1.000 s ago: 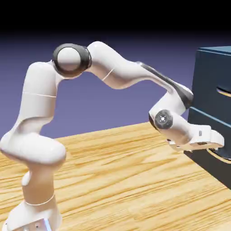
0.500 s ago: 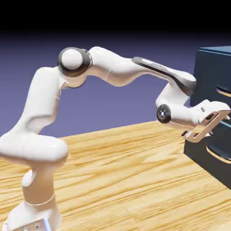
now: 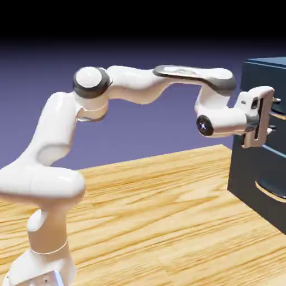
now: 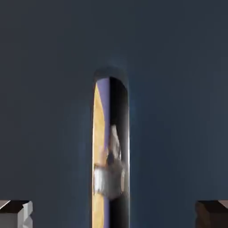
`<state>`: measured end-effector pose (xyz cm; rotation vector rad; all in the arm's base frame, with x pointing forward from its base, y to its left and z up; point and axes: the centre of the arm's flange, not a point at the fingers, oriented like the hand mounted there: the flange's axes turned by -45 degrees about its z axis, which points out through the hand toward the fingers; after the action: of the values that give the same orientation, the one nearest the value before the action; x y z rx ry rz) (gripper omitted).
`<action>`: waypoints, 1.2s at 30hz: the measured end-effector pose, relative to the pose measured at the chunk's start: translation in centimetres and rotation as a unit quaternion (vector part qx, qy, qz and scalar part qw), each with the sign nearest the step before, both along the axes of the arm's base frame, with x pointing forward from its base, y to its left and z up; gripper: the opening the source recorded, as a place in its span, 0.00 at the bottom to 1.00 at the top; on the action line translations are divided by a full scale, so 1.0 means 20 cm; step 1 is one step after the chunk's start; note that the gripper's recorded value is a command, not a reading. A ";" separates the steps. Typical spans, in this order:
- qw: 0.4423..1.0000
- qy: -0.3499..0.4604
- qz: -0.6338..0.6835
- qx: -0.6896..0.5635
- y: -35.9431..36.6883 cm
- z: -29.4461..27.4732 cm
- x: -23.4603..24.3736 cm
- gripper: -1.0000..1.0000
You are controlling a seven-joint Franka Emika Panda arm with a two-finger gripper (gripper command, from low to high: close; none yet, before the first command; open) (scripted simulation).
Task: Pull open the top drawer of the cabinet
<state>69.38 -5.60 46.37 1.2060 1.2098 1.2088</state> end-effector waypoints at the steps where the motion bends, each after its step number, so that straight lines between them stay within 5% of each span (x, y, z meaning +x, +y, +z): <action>1: 1.000 0.001 0.000 0.001 0.00 -0.01 0.04 0.50; 2: 1.000 0.001 0.000 0.001 0.00 -0.01 0.05 0.00; 35: 1.000 0.001 -0.001 0.003 -0.01 -0.01 -1.32 0.00; 36: 1.000 0.001 -0.001 0.003 -0.01 -0.01 -1.33 1.00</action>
<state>42.80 -5.72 46.18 1.2118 1.2078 1.2105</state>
